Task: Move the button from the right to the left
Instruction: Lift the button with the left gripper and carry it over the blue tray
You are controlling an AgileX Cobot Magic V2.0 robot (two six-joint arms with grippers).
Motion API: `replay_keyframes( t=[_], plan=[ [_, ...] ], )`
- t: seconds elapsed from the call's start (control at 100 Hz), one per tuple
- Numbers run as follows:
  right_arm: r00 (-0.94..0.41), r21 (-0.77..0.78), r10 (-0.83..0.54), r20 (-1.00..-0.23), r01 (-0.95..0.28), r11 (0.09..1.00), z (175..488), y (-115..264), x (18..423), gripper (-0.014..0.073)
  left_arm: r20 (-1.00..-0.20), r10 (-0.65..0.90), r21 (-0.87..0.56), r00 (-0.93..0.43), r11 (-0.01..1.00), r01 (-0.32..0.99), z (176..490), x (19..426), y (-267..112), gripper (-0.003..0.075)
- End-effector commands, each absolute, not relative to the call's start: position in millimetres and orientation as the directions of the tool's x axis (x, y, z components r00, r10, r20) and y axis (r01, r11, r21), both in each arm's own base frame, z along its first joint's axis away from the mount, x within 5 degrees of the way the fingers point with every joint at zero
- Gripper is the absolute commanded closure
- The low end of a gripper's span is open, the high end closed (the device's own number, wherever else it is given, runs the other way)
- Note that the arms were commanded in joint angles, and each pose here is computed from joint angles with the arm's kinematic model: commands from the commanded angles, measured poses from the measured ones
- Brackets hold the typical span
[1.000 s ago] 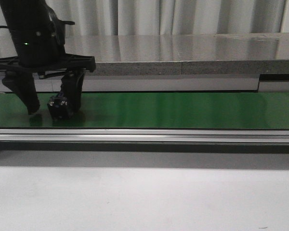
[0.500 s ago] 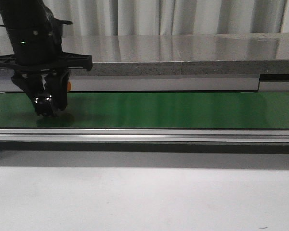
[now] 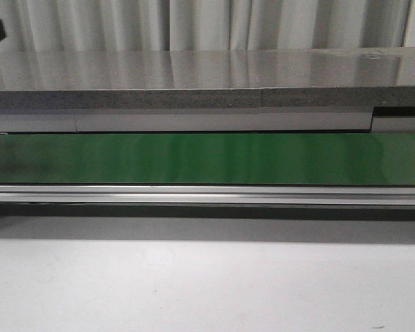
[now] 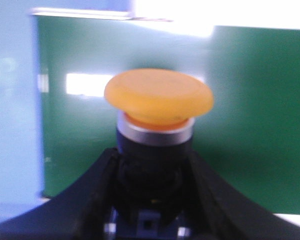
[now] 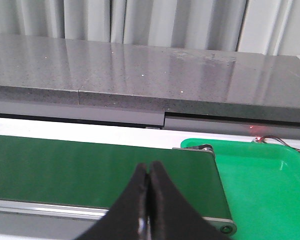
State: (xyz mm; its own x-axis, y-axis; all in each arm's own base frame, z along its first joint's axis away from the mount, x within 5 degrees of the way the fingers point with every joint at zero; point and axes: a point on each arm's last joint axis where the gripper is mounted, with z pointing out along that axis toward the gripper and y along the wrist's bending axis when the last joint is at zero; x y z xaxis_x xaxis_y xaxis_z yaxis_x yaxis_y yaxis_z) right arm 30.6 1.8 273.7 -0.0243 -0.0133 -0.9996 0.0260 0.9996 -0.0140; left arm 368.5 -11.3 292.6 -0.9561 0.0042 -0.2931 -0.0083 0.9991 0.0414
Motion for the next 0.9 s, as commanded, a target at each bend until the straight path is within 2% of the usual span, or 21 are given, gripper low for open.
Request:
replay_keyframes(
  t=[0.0, 0.31, 0.66, 0.81, 0.89],
  plan=[
    [0.099, -0.011, -0.014, -0.995, 0.033, 0.999, 289.1, 1.5, 25.4, 0.0662, -0.365, 0.014, 0.064, -0.931, 0.998, -0.010, 318.5, 361.3, 15.2, 0.0658],
    [0.099, -0.011, -0.014, -0.995, 0.033, 0.999, 289.1, 1.5, 25.4, 0.0662, -0.333, -0.078, 0.087, -0.940, 0.990, -0.113, 299.2, 364.2, 85.4, 0.0658],
    [0.099, -0.011, -0.014, -0.995, 0.033, 0.999, 289.1, 1.5, 25.4, 0.0662, -0.206, -0.083, 0.089, -0.975, 0.991, -0.103, 242.0, 379.5, 120.7, 0.0658],
    [0.099, -0.011, -0.014, -0.995, 0.033, 0.999, 289.1, 1.5, 25.4, 0.0662, -0.182, -0.113, 0.068, -0.977, 0.990, -0.127, 222.9, 383.5, 131.3, 0.0654],
    [0.098, -0.011, -0.014, -0.995, 0.033, 0.999, 288.8, 1.5, 25.5, 0.0662, -0.165, -0.083, 0.050, -0.983, 0.994, -0.093, 213.9, 385.9, 131.2, 0.0647]
  ],
)
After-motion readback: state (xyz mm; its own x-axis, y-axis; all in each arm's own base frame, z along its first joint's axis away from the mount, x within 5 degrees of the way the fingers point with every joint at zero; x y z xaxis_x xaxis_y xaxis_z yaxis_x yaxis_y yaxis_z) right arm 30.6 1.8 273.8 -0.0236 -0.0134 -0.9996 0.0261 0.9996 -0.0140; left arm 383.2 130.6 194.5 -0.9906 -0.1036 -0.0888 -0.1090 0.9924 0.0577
